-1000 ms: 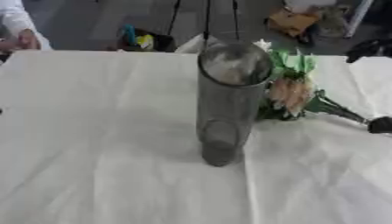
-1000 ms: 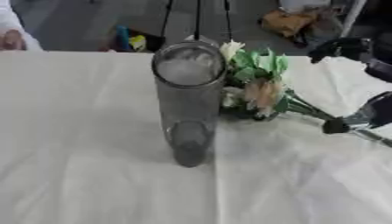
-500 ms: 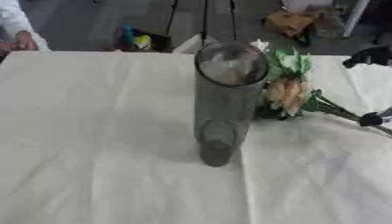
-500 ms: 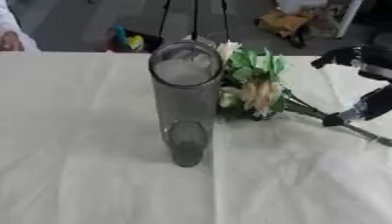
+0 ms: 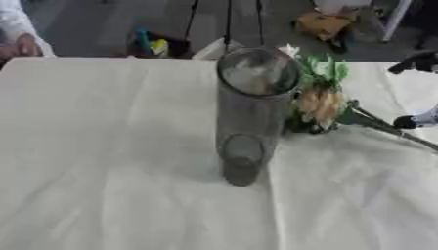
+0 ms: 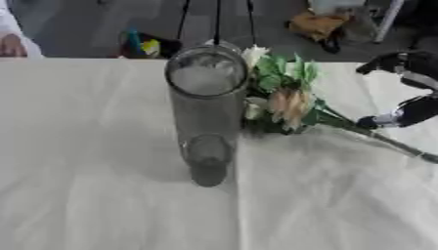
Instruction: Arrange flowers into the vase.
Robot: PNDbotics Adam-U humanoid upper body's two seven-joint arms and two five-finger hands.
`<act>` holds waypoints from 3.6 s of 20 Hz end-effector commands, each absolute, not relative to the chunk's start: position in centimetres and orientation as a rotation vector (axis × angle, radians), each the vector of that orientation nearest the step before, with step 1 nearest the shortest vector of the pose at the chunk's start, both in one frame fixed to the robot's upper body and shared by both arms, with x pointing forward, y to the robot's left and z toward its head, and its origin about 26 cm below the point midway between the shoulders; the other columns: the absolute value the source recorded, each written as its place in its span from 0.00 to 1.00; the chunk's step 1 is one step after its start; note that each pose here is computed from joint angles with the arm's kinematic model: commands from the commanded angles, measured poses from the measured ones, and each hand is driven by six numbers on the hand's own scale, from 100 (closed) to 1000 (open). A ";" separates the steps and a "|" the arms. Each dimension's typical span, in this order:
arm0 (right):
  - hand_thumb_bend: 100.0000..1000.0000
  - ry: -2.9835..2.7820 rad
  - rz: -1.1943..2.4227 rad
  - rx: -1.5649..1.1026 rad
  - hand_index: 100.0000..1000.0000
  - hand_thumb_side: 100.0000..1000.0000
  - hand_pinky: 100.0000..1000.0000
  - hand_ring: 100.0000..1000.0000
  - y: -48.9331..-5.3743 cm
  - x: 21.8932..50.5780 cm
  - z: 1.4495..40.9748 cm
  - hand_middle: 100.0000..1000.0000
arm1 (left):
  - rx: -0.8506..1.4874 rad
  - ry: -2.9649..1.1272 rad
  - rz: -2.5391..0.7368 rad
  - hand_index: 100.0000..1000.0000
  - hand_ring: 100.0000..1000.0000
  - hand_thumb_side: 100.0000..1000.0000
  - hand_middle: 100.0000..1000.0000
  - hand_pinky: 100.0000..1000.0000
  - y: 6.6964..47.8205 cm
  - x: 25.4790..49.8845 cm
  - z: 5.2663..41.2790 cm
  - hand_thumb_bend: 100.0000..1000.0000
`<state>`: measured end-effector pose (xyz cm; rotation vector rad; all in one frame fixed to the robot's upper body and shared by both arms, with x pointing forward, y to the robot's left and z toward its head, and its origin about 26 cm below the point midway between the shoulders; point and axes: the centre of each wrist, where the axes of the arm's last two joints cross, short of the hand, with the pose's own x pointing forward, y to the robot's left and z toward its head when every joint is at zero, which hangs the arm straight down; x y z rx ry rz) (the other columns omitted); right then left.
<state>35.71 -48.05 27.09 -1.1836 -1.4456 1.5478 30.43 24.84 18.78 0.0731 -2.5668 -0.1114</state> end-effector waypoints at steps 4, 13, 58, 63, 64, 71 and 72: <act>0.65 -1.431 1.516 -1.255 0.87 0.76 0.77 0.89 -47.6 36.5 27.3 0.70 | 0.057 -2.598 -0.149 0.92 0.69 1.00 0.73 0.52 24.6 30.2 19.6 0.00; 0.61 -1.529 1.484 -1.251 0.83 0.69 0.77 0.86 -46.5 37.6 26.0 0.58 | 0.051 -2.597 -0.149 0.92 0.69 1.00 0.73 0.52 24.4 30.3 19.7 0.00; 0.36 -1.520 1.393 -1.359 0.77 0.47 0.71 0.81 -48.2 37.9 23.0 0.48 | 0.045 -2.599 -0.158 0.92 0.69 1.00 0.73 0.52 23.9 30.3 19.6 0.00; 0.35 -1.490 1.411 -1.371 0.78 0.45 0.71 0.82 -48.5 37.8 22.9 0.51 | 0.046 -2.600 -0.158 0.92 0.69 1.00 0.73 0.52 23.9 30.3 19.6 0.00; 0.35 -1.485 1.413 -1.375 0.77 0.45 0.70 0.81 -48.5 37.8 22.9 0.51 | 0.046 -2.600 -0.158 0.92 0.69 1.00 0.73 0.52 23.9 30.3 19.6 0.00; 0.31 -1.473 1.429 -1.417 0.77 0.45 0.69 0.80 -48.6 37.8 22.9 0.52 | 0.045 -2.599 -0.160 0.92 0.69 1.00 0.73 0.52 23.9 30.3 19.6 0.00; 0.31 -1.470 1.433 -1.422 0.77 0.44 0.69 0.80 -48.6 37.8 22.9 0.52 | 0.045 -2.599 -0.161 0.92 0.69 1.00 0.73 0.52 23.9 30.3 19.6 0.00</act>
